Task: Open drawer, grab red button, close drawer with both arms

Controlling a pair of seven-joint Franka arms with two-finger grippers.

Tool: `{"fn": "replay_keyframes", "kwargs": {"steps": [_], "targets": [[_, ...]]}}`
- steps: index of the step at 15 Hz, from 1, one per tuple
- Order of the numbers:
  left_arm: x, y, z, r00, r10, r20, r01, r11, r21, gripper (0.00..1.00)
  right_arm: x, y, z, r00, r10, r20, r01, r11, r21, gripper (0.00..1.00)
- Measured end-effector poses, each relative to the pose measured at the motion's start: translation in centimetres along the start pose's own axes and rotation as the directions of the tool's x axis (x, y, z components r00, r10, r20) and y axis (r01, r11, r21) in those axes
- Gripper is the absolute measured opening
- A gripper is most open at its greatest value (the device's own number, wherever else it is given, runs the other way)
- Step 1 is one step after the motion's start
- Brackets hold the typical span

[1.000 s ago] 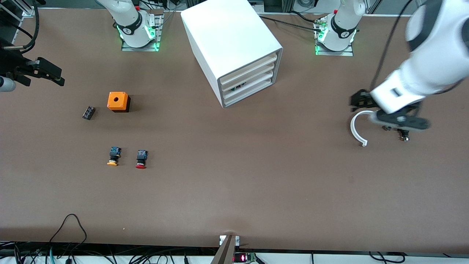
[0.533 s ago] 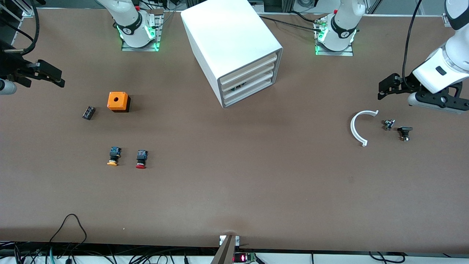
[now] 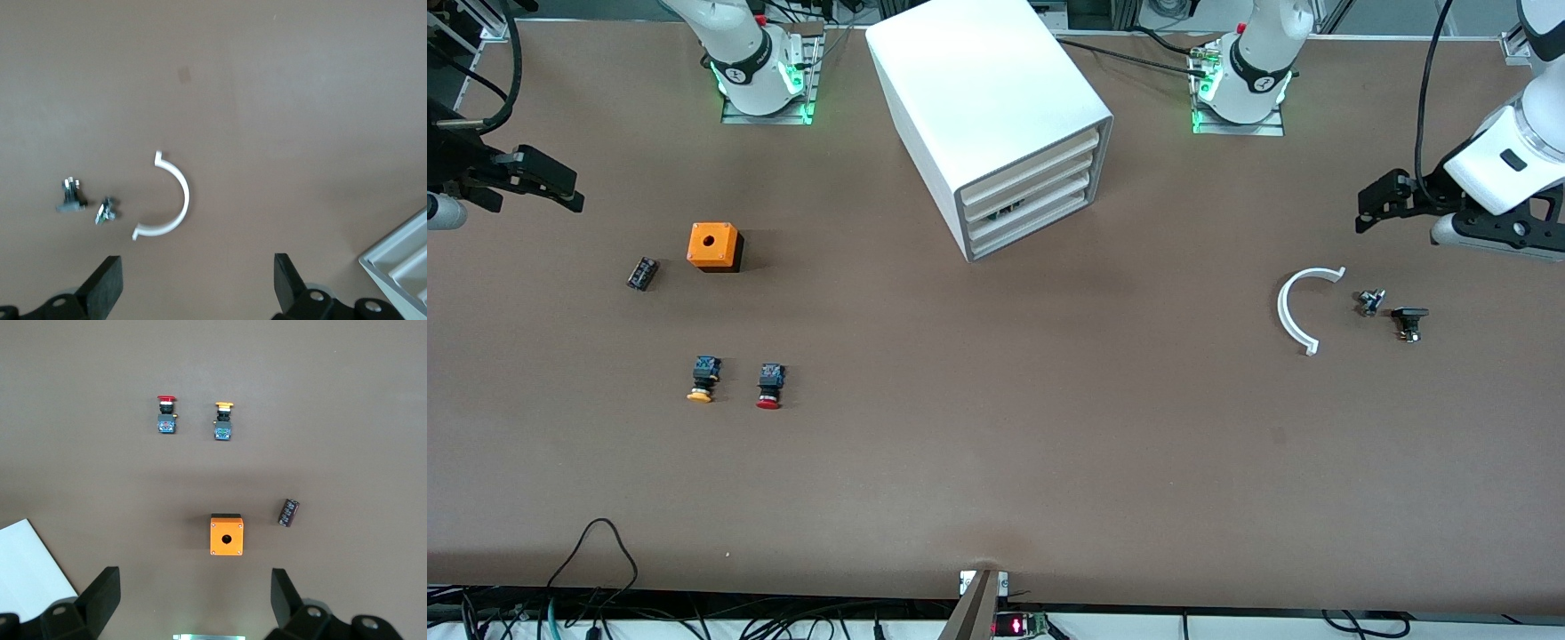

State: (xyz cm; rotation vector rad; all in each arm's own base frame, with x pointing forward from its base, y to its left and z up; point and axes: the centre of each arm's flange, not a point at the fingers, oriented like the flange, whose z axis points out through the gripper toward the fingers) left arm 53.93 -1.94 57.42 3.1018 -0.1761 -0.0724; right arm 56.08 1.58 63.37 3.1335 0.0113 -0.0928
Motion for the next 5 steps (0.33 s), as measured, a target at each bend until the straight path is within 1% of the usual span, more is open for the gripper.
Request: {"fn": "replay_keyframes", "kwargs": {"steps": [2,5], "targets": [[-0.39,0.18,-0.14,1.0,-0.021,0.016,0.021,1.0,0.0,1.0,0.0,0.01,0.0,1.0,0.0,0.0,0.0,1.0,0.0,1.0],[-0.43,0.13,-0.18,1.0,-0.024,0.016,0.024,1.0,0.0,1.0,0.0,0.01,-0.07,1.0,0.0,-0.002,0.0,1.0,0.0,1.0]]}}
